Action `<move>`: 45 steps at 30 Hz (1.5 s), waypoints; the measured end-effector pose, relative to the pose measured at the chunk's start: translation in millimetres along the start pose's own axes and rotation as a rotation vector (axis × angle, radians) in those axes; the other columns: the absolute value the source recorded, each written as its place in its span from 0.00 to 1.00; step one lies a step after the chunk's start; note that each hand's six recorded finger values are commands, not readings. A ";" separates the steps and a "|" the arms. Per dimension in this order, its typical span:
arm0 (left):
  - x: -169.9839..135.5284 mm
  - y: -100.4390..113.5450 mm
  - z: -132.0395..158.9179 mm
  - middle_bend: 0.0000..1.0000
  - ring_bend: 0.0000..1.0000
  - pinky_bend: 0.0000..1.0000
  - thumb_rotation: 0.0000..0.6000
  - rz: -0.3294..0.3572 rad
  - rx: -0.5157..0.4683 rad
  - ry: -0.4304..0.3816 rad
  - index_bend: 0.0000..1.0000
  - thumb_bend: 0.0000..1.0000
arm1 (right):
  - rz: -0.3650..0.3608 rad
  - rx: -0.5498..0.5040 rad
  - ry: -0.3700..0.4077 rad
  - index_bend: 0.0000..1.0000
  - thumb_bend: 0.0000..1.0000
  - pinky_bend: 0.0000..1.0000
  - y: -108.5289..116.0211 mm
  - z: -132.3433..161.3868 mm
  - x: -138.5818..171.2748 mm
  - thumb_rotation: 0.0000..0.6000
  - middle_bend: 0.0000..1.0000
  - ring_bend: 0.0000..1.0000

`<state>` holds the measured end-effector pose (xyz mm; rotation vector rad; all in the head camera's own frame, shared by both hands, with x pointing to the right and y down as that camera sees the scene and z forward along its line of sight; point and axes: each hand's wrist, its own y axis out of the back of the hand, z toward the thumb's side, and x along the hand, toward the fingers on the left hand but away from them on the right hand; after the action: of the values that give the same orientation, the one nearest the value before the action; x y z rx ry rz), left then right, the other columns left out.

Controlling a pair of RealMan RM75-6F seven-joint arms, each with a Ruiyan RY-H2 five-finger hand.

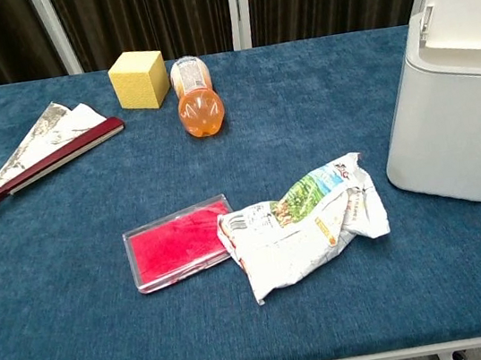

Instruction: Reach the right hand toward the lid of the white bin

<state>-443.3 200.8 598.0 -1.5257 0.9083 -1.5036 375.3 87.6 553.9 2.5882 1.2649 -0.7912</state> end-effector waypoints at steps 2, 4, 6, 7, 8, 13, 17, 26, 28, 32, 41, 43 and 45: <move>0.1 0.3 0.7 0.15 0.08 0.16 1.00 0.000 0.000 -0.002 0.18 0.08 | 0.020 0.006 0.007 0.00 1.00 0.00 -4.1 0.4 1.5 1.00 0.00 0.00; 0.1 0.6 1.7 0.15 0.08 0.16 1.00 0.001 0.001 -0.005 0.18 0.08 | 0.039 0.013 0.015 0.00 1.00 0.00 -8.4 1.2 4.5 1.00 0.01 0.00; -0.1 0.5 3.2 0.15 0.08 0.16 1.00 0.001 0.002 -0.010 0.18 0.08 | 0.058 0.022 0.017 0.00 1.00 0.00 -12.9 1.1 8.2 1.00 0.01 0.00; -0.3 0.4 3.8 0.15 0.08 0.16 1.00 0.000 0.002 -0.011 0.18 0.08 | 0.072 0.030 0.015 0.00 1.00 0.00 -16.1 0.3 11.1 1.00 0.01 0.00; -0.7 0.2 4.5 0.15 0.08 0.16 1.00 0.000 0.003 -0.014 0.18 0.08 | 0.081 0.037 0.013 0.00 1.00 0.00 -18.5 -0.5 13.5 1.00 0.01 0.00; -1.4 0.7 6.0 0.15 0.08 0.16 1.00 0.000 0.005 -0.017 0.18 0.08 | 0.117 0.069 -0.013 0.00 1.00 0.00 -29.4 -7.6 26.3 1.00 0.01 0.00; -0.7 2.4 8.2 0.15 0.08 0.16 1.00 0.004 0.004 -0.022 0.18 0.08 | 0.143 0.085 -0.032 0.00 1.00 0.00 -36.7 -12.3 31.1 1.00 0.01 0.00; -1.2 1.4 6.4 0.15 0.08 0.16 1.00 0.000 0.003 -0.016 0.18 0.08 | 0.182 0.077 -0.039 0.00 1.00 0.00 -47.3 -17.4 29.8 1.00 0.01 0.00; -1.3 1.1 6.0 0.15 0.08 0.16 1.00 -0.001 0.002 -0.015 0.18 0.08 | 0.184 0.068 -0.042 0.00 1.00 0.00 -48.3 -19.3 30.1 1.00 0.01 0.00; -1.9 0.1 5.5 0.15 0.08 0.16 1.00 -0.003 0.000 -0.015 0.18 0.08 | 0.183 0.054 -0.048 0.00 1.00 0.00 -48.7 -23.1 30.1 1.00 0.01 0.00; -2.1 1.4 5.1 0.15 0.08 0.16 1.00 0.000 0.000 -0.013 0.18 0.08 | 0.188 0.026 -0.083 0.00 1.00 0.00 -49.0 -37.9 27.1 1.00 0.01 0.00; -1.9 1.9 5.3 0.15 0.08 0.16 1.00 0.001 0.001 -0.014 0.18 0.08 | 0.193 0.023 -0.084 0.00 1.00 0.00 -49.8 -39.4 26.1 1.00 0.01 0.00; -1.6 2.3 5.5 0.15 0.08 0.16 1.00 0.002 0.000 -0.013 0.18 0.08 | 0.193 0.021 -0.082 0.00 1.00 0.00 -49.7 -39.2 25.3 1.00 0.01 0.00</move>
<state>-437.7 201.6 595.4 -1.5326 0.9018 -1.4907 365.1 150.4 578.4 2.6148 0.9717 -0.8669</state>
